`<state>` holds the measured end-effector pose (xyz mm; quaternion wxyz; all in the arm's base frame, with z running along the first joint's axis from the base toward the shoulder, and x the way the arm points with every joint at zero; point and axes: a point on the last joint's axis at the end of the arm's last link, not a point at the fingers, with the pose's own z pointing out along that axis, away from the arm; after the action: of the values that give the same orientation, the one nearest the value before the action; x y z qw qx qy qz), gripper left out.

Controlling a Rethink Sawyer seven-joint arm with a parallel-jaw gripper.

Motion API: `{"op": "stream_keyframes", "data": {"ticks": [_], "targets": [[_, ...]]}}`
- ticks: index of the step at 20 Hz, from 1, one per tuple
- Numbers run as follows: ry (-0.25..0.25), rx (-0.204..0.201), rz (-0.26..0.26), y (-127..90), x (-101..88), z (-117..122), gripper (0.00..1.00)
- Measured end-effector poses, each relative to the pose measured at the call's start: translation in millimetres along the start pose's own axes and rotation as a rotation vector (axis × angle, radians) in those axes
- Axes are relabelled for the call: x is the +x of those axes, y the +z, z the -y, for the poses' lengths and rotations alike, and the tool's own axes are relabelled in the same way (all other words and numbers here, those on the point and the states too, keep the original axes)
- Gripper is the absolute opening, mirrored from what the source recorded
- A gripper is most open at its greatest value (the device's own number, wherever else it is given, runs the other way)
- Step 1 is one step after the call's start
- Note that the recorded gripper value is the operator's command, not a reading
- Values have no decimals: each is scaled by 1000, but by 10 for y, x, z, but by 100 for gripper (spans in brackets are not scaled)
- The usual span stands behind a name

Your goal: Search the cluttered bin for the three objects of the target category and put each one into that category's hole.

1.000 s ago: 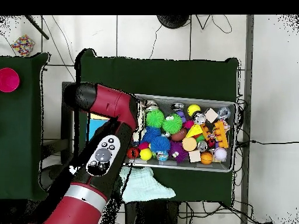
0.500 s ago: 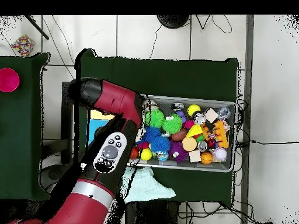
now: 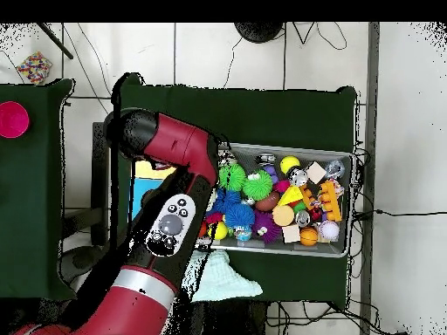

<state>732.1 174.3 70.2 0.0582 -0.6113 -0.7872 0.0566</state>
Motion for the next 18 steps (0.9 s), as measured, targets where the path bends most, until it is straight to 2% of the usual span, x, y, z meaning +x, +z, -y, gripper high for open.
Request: {"op": "stream_keyframes", "data": {"ticks": [18], "targets": [[-12,-4,13,-63,6,5,100]]}}
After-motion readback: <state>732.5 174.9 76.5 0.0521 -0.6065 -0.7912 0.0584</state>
